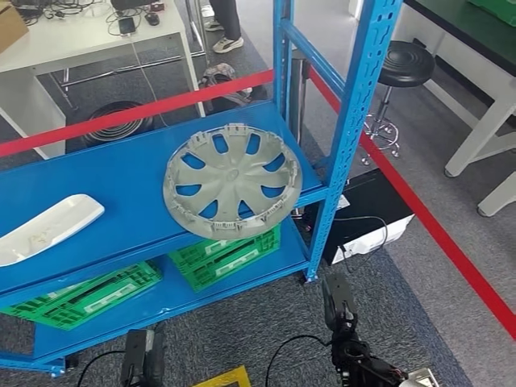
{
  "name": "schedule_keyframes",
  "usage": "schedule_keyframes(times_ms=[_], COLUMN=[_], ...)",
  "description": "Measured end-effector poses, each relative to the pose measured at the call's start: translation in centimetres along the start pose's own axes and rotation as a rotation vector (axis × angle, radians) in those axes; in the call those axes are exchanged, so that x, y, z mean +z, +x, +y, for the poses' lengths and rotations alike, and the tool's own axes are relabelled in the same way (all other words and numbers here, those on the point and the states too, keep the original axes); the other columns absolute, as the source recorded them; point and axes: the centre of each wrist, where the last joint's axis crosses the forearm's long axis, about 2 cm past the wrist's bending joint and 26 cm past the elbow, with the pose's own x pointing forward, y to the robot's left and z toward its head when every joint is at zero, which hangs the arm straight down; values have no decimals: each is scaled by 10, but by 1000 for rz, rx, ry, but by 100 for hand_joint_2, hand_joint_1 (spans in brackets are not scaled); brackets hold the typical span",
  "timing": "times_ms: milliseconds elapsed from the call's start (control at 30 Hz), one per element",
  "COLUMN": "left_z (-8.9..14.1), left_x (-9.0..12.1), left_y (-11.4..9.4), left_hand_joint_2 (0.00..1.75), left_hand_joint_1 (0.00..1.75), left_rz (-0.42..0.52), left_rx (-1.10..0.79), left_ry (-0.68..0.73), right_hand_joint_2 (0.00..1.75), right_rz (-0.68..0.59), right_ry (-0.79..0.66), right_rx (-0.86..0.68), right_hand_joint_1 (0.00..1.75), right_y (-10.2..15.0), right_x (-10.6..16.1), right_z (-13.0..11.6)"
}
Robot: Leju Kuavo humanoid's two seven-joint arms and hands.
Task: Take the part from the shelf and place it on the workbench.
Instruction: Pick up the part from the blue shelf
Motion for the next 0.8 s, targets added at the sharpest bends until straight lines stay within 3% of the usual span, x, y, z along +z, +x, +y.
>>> schedule_keyframes(times_ms=[400, 800], left_z=[-11, -35], left_x=[-11, -22], left_y=[20, 59], left_hand_joint_2=[0, 0], left_hand_joint_1=[0, 0], left_rz=[-116, -288], left_rx=[26, 77], left_ry=[-28, -59], right_hand_joint_2=[0, 0], right_rz=[-194, -378], right_ry=[48, 27], right_rx=[67, 101], right_hand_joint_1=[0, 0], right_y=[39, 88], right_x=[10, 16], right_z=[-3, -10])
